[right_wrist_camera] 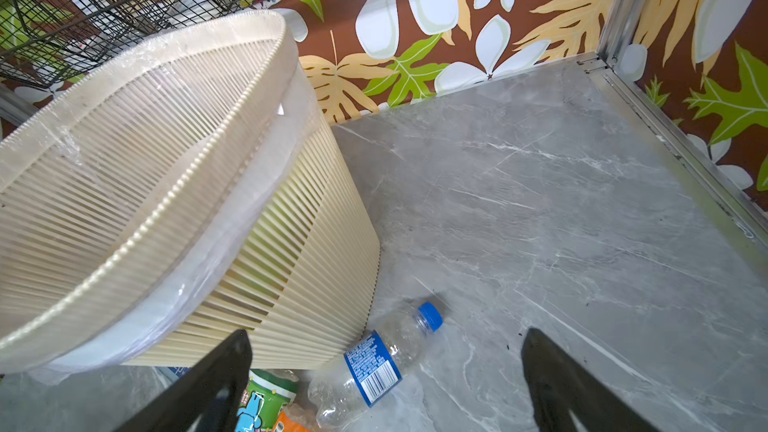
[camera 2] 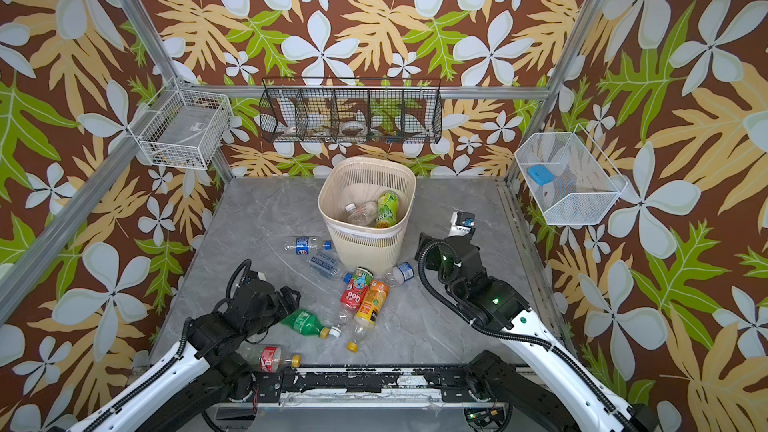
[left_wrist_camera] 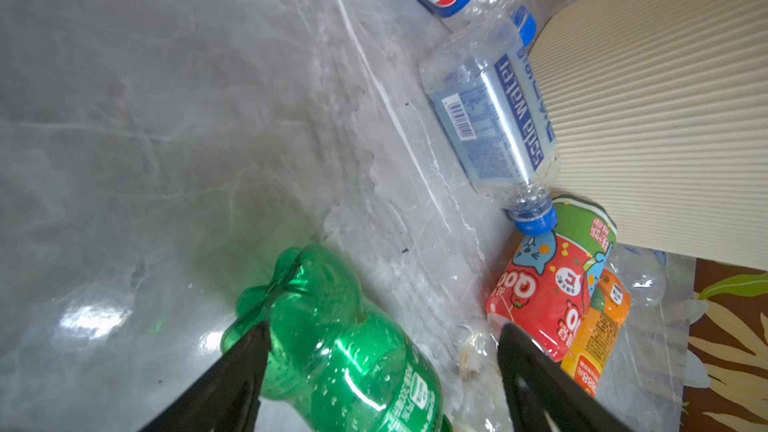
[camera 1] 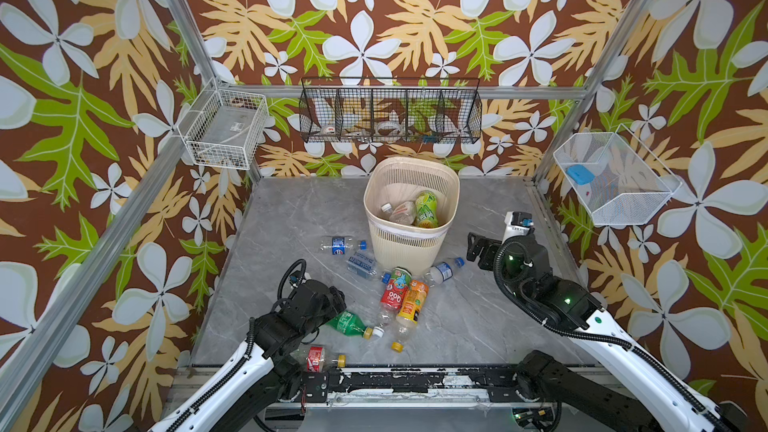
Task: Throw the plastic bottles in the bin
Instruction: 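Withdraw the right gripper while the left gripper moves toward the green soda bottle, then lower the left gripper onto the green soda bottle and grasp it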
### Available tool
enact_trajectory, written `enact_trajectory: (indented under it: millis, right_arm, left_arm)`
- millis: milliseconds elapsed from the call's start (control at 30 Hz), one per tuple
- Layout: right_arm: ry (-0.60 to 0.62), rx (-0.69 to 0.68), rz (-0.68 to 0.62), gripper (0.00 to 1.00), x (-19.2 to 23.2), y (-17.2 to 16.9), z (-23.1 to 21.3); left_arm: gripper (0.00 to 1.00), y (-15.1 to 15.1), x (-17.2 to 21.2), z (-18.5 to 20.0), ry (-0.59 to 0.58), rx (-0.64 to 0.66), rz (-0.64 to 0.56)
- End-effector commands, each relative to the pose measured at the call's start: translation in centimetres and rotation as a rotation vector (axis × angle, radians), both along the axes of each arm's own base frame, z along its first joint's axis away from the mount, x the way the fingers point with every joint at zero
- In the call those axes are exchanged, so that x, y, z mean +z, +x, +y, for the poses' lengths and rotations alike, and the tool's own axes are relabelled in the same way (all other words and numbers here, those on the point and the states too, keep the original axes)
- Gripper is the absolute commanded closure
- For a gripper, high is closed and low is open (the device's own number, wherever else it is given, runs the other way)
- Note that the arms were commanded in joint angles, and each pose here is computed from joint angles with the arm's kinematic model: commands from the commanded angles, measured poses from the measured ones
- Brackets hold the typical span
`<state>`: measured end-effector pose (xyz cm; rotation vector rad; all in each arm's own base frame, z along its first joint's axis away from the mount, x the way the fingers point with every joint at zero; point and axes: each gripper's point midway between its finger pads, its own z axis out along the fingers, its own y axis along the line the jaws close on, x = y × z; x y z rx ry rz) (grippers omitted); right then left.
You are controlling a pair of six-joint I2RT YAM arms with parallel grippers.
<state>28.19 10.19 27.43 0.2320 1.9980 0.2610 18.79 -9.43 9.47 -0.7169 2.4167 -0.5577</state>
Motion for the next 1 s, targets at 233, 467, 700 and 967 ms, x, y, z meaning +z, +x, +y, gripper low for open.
enact_trajectory:
  millis: [233,467,700,967]
  right_arm:
    - [-0.056,-0.031,-0.034,0.00,0.3,-0.1,-1.1]
    - [-0.062,-0.043,-0.034,0.00,0.0,-0.4,-1.6]
    - [-0.058,-0.051,-0.035,0.00,-0.1,-0.5,-1.7]
    - [-0.061,-0.052,-0.033,0.00,0.1,-0.5,-1.8]
  left_arm:
    - [0.14,-1.7,-1.8,-0.4,-0.073,0.023,0.096]
    - [0.14,-1.4,-1.8,-1.5,-0.103,-0.007,0.105]
    - [0.14,-0.3,-1.2,-2.0,-0.142,0.014,0.061]
    - [0.14,0.0,-0.6,-2.3,-0.103,-0.002,0.090]
